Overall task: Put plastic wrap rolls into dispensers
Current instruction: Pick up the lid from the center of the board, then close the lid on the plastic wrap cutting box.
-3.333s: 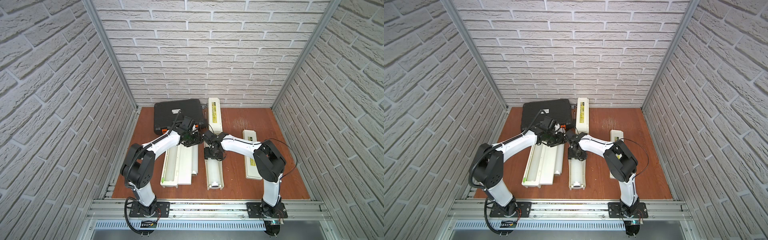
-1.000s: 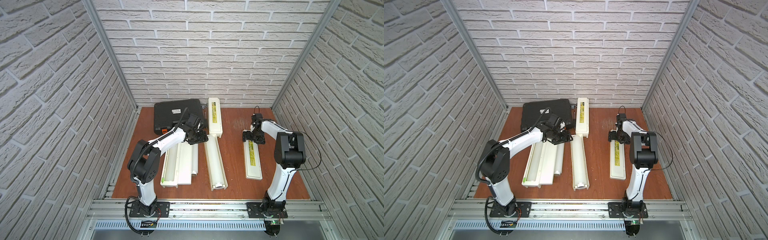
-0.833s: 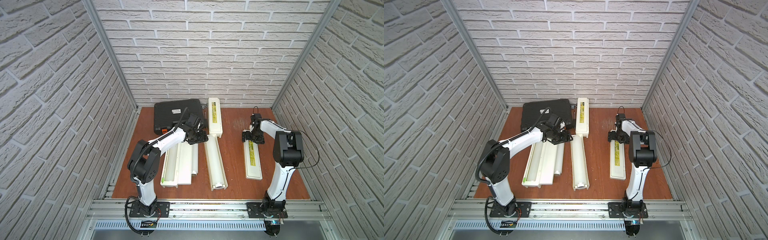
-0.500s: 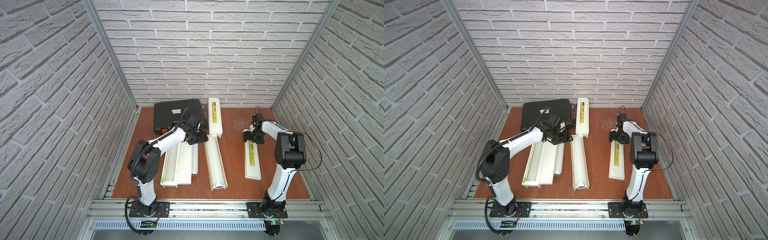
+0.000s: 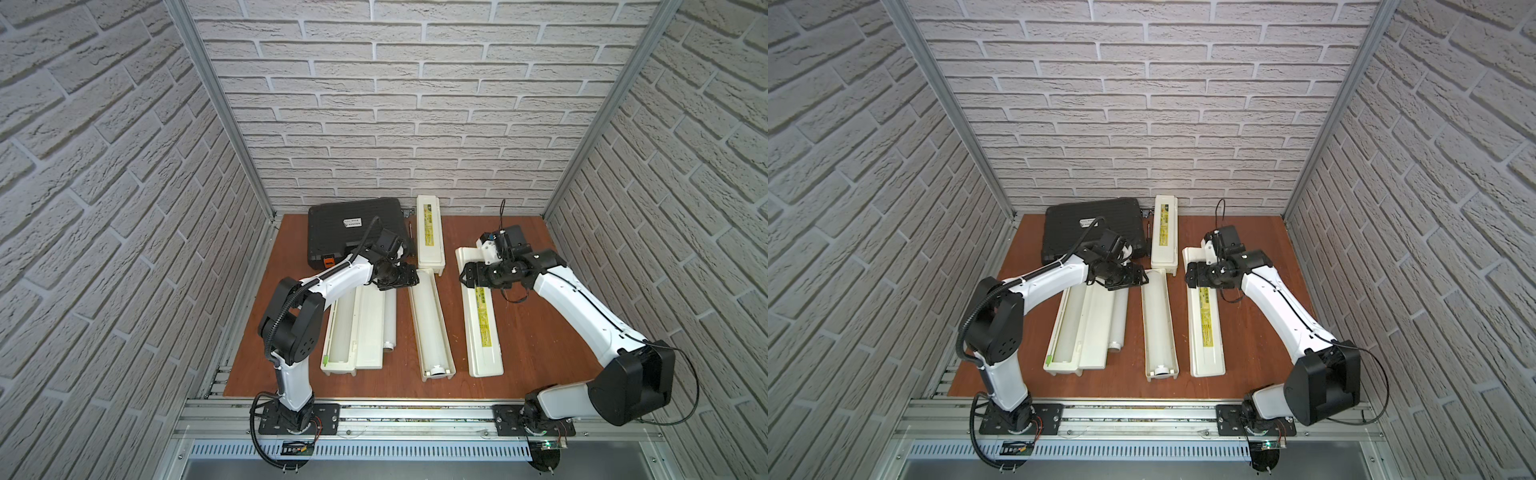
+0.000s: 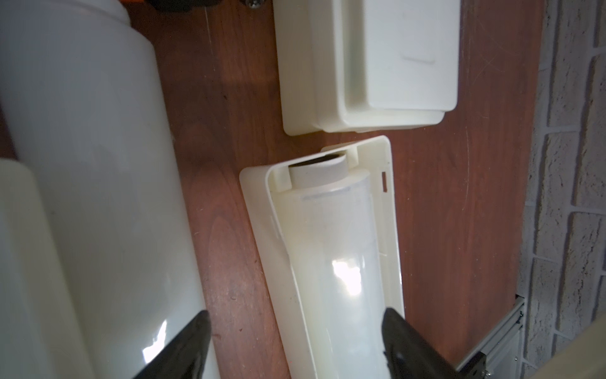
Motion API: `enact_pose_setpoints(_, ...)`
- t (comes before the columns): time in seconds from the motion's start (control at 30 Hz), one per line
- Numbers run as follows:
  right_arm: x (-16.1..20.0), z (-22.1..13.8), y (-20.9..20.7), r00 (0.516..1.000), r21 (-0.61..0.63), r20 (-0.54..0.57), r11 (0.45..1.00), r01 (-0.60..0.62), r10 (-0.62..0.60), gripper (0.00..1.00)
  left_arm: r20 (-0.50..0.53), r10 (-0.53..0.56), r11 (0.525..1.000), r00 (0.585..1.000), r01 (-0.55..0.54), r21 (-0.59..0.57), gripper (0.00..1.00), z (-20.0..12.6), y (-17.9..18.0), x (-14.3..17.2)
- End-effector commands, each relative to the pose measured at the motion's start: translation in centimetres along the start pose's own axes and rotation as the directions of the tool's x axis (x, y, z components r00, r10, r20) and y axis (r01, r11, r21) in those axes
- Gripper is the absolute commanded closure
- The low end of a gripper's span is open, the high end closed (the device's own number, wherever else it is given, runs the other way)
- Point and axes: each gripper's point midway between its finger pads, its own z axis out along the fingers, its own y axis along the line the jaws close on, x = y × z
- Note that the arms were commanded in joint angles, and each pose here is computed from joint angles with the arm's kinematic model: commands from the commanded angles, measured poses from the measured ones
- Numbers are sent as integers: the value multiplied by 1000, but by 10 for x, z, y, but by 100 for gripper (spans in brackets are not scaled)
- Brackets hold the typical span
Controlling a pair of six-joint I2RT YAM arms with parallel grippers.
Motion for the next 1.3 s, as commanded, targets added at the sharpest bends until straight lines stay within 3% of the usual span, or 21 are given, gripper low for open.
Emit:
enact_pose_setpoints(0.0,10,2,18,996,15,11,996,-83,83,35,89,54,996,995,-60,73,18,-21,-21,-9)
enact_pose_setpoints(0.17,9,20,41,995,83,44,993,-90,86,35,210,91,986,973,-117,115,16,-49,-35,-9)
enact_pose_setpoints(0.33,-14,29,78,994,71,108,997,-20,12,36,224,107,979,969,-142,146,14,-61,-34,10)
enact_pose_setpoints(0.7,-38,54,114,991,88,112,994,62,-72,35,282,122,973,952,-171,156,2,-79,-25,49)
enact_pose_setpoints(1.27,-33,92,114,1000,176,-1,984,16,-16,32,115,376,910,920,-390,143,4,-45,-38,109)
